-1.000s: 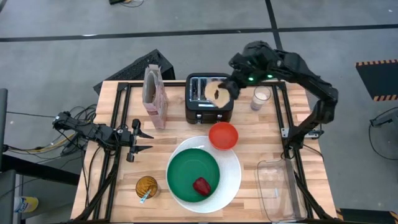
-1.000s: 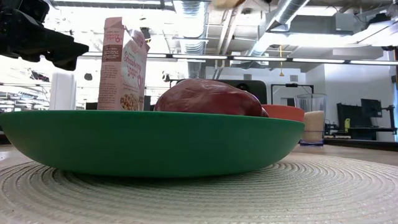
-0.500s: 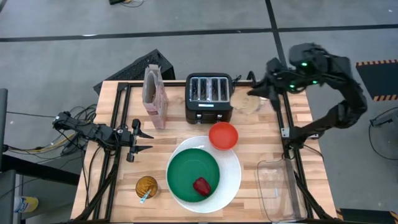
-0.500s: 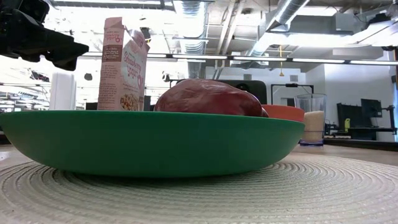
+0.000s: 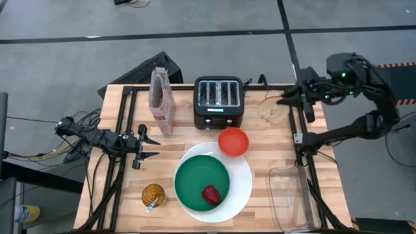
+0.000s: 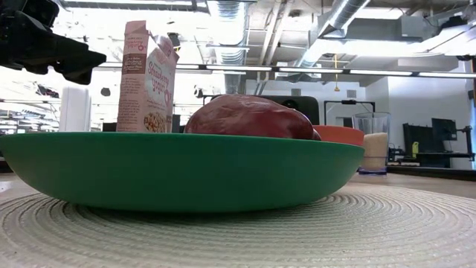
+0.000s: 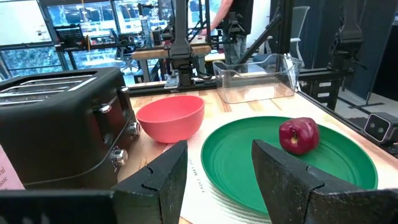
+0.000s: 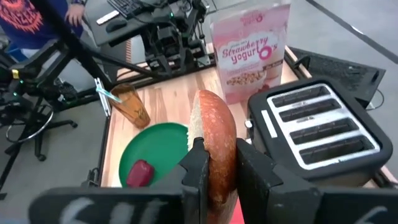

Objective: Arrange a breakfast setting
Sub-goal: Put the bagel on the green plate from the toaster

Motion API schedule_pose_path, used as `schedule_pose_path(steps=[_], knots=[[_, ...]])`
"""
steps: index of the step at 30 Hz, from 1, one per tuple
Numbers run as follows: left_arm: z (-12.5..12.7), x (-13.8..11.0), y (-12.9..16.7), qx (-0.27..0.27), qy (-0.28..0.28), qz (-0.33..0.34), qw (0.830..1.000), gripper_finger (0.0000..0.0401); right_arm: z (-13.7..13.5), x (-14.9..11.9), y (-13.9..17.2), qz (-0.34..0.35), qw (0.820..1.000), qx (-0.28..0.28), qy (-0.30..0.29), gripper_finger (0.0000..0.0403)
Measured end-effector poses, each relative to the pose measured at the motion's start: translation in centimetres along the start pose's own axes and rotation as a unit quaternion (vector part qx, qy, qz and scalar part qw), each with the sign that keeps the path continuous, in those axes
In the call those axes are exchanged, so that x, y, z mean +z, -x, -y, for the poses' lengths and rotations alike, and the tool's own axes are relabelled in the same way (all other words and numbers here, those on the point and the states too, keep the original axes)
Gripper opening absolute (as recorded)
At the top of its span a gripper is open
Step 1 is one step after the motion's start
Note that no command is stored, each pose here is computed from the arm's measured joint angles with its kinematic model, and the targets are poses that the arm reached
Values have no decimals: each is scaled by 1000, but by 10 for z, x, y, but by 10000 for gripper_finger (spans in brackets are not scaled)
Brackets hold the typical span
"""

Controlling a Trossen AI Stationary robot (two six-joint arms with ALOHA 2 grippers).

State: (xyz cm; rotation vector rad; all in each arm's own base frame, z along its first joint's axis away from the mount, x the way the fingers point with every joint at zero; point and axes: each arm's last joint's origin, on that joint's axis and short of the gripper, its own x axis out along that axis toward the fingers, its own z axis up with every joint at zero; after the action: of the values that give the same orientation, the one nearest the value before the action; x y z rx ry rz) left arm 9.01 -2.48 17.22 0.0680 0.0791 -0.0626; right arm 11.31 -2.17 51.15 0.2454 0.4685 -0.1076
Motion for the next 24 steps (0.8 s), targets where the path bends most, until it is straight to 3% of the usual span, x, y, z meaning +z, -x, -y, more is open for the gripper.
schedule_pose_path(steps=[6,17,24], knots=[[0,0,0,0,0,0,1000,171,7,-31,-18,7,1000,8,-22,82],[0,0,0,0,0,0,1000,171,25,-100,-83,-19,995,34,-92,82],[0,0,0,0,0,0,1000,171,19,-123,-127,5,991,94,-99,82]])
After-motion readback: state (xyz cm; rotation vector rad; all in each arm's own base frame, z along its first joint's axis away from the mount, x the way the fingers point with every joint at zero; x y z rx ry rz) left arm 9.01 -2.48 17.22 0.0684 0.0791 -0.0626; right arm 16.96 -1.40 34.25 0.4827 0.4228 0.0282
